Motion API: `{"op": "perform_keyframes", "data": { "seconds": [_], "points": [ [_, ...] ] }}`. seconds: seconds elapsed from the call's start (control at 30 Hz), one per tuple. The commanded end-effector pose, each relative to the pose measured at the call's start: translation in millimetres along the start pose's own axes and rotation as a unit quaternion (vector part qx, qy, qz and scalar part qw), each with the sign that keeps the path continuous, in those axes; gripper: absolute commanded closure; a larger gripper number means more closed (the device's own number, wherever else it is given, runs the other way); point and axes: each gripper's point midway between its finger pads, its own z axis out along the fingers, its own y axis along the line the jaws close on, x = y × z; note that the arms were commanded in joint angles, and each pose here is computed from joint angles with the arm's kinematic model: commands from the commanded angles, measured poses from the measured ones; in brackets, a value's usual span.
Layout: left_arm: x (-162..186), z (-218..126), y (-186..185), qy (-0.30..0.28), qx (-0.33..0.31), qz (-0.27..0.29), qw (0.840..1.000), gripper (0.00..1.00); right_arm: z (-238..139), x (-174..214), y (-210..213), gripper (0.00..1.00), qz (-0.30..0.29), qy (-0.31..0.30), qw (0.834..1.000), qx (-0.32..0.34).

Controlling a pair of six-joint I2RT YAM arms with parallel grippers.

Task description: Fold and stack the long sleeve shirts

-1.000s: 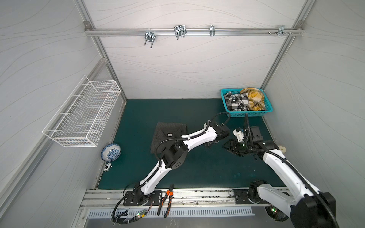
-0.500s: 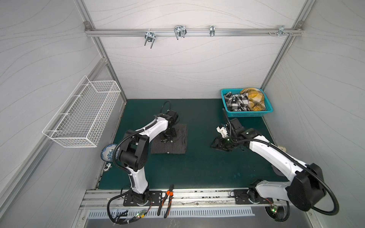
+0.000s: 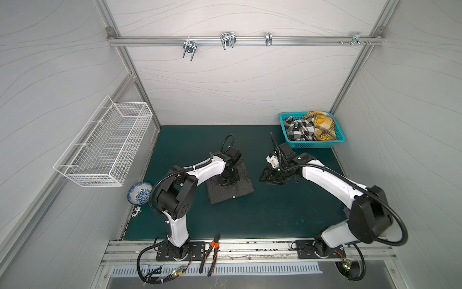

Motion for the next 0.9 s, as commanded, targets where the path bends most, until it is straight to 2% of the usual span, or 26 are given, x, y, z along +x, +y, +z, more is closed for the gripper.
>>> {"op": "perform_keyframes", "data": {
  "seconds": [0.0,0.07,0.17,0.33,0.5,0.63,0.73,0.87],
  "points": [
    [-29,-50,29,-0.06,0.001,-0.048,0.997,0.76,21,-12,8,0.49,-0.044,0.027,0.999,0.019],
    [-35,-59,56,-0.07,0.011,-0.092,0.993,0.72,34,-26,9,0.51,-0.057,0.029,0.997,0.038],
    [-46,-55,86,-0.063,0.038,-0.137,0.988,0.66,55,-45,12,0.53,-0.082,0.032,0.995,0.057],
    [-74,-34,106,-0.037,0.072,-0.18,0.98,0.68,85,-59,14,0.63,-0.09,0.049,0.993,0.064],
    [-98,-23,103,-0.031,0.062,-0.165,0.984,0.67,99,-56,15,0.67,-0.097,0.058,0.991,0.066],
    [-105,-6,101,-0.008,0.054,-0.155,0.986,0.7,108,-54,3,0.85,-0.085,0.066,0.99,0.086],
    [-99,9,92,0.007,0.041,-0.127,0.991,0.73,103,-48,1,0.96,-0.069,0.056,0.993,0.075],
    [-71,19,63,0.029,0.03,-0.073,0.996,0.79,90,-29,-5,1.0,-0.043,0.044,0.996,0.063]
  ]
}}
